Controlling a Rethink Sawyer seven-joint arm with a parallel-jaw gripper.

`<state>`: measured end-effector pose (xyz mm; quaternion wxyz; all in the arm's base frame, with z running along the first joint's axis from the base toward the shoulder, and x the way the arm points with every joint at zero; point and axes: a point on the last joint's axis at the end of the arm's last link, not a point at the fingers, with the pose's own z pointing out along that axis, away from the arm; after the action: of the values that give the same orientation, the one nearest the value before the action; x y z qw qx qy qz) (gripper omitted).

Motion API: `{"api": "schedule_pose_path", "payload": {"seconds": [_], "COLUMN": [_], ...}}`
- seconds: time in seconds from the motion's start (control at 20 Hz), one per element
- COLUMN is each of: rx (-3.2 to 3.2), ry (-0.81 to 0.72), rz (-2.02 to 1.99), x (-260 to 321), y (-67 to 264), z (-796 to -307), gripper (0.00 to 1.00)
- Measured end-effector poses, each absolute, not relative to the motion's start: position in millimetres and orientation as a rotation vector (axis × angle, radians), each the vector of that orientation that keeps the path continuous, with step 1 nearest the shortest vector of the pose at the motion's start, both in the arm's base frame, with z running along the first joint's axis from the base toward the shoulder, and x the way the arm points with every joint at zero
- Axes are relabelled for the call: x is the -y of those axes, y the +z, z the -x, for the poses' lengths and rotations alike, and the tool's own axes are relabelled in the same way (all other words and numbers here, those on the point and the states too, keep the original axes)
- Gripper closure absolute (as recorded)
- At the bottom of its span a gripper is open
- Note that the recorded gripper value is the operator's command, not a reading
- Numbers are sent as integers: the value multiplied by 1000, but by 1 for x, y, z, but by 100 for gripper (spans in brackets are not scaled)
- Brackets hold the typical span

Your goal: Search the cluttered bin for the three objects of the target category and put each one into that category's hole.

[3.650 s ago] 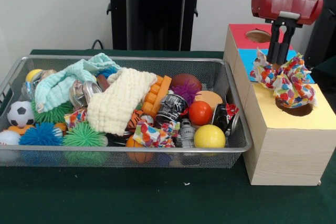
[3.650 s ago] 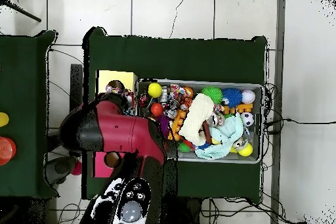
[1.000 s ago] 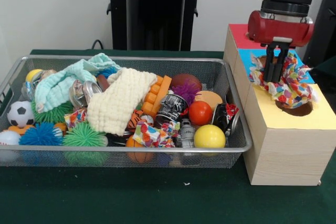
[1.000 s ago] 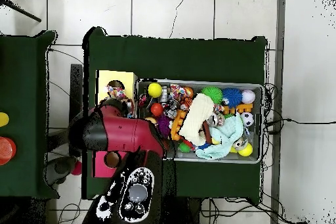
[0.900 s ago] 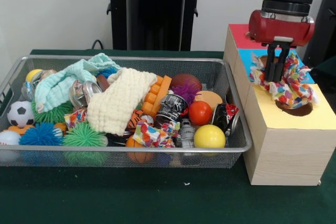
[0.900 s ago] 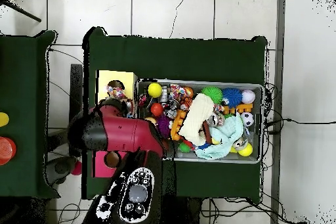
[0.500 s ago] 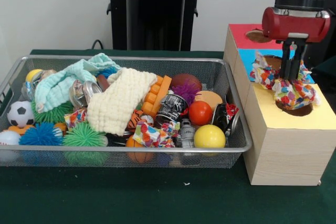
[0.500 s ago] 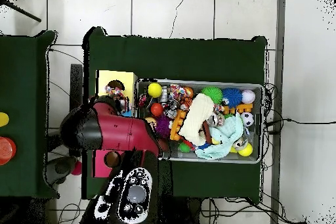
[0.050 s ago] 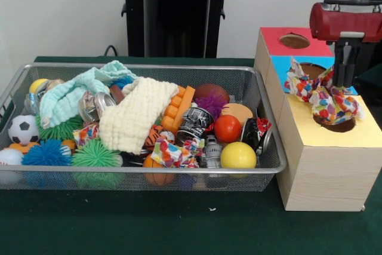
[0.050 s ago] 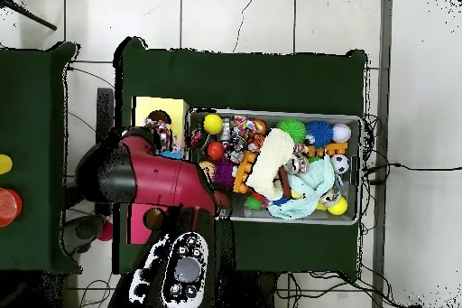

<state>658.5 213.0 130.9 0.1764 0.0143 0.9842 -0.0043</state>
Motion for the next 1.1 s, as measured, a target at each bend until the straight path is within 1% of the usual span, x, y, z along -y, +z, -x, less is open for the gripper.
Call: {"api": "schedule_pose_path", "payload": {"seconds": [0.65, 1.1], "rx": [-2804, -2825], "ry": [-20, -43], "rz": [-20, 0], "x": [-220, -219], "y": [120, 106], "z": [-652, -645], "gripper": [100, 100]}}
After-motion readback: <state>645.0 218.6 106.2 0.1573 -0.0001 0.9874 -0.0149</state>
